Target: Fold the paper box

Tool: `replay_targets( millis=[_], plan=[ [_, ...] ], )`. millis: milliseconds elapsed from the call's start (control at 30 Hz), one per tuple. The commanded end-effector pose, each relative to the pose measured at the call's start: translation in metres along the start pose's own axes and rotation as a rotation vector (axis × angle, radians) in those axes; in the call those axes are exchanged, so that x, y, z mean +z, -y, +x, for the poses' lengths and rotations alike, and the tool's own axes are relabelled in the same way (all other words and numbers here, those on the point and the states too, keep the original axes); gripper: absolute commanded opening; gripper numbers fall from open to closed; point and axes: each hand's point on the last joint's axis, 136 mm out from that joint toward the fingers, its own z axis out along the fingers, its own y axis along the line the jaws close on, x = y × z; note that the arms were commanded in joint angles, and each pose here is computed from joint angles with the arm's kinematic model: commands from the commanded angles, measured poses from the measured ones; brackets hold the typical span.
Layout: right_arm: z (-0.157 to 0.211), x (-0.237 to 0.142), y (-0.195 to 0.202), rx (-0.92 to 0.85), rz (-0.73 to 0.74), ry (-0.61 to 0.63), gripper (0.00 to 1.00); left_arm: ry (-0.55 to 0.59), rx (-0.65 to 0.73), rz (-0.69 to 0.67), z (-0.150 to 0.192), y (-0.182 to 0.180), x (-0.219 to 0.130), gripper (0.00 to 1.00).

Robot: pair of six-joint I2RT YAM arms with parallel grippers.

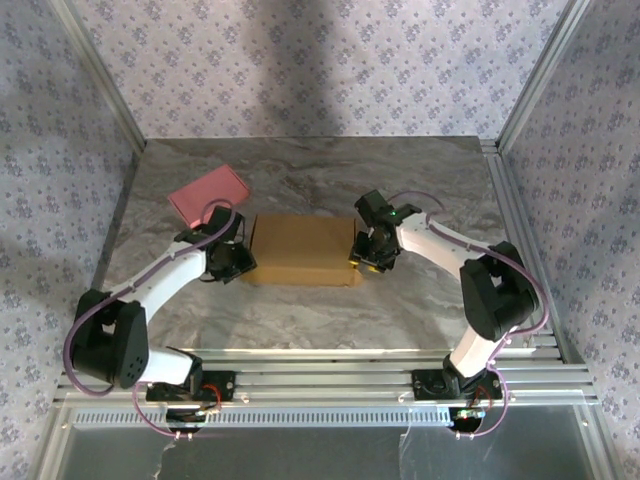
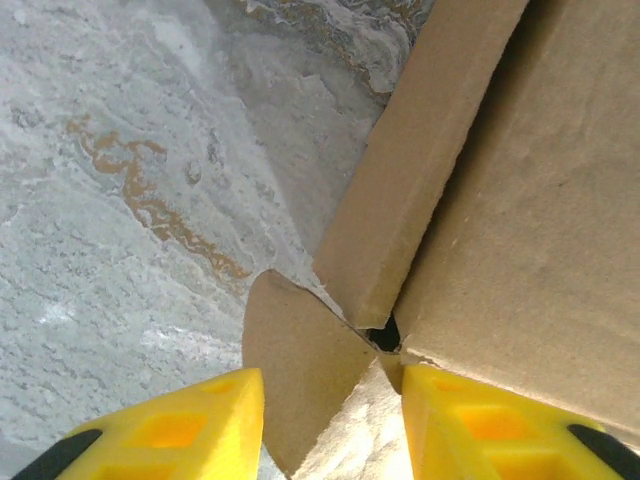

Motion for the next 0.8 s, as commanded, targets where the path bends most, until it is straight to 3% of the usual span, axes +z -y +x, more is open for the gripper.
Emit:
replay_targets(
  millis=[0, 467, 767],
  plan=[
    [-0.009, -0.002, -0.008, -0.001, 0.010, 0.027, 0.43, -0.015, -0.026, 0.024, 0.011, 0.000, -0.008, 0.37],
    [-0.018, 0.000, -0.018, -0.016, 0.051, 0.051, 0.48, 0.001, -0.032, 0.082, 0.027, 0.002, -0.027, 0.34],
    [-0.018, -0.011, -0.018, -0.038, 0.051, 0.102, 0.57, 0.107, -0.003, 0.100, 0.007, 0.009, -0.074, 0.53]
  ],
)
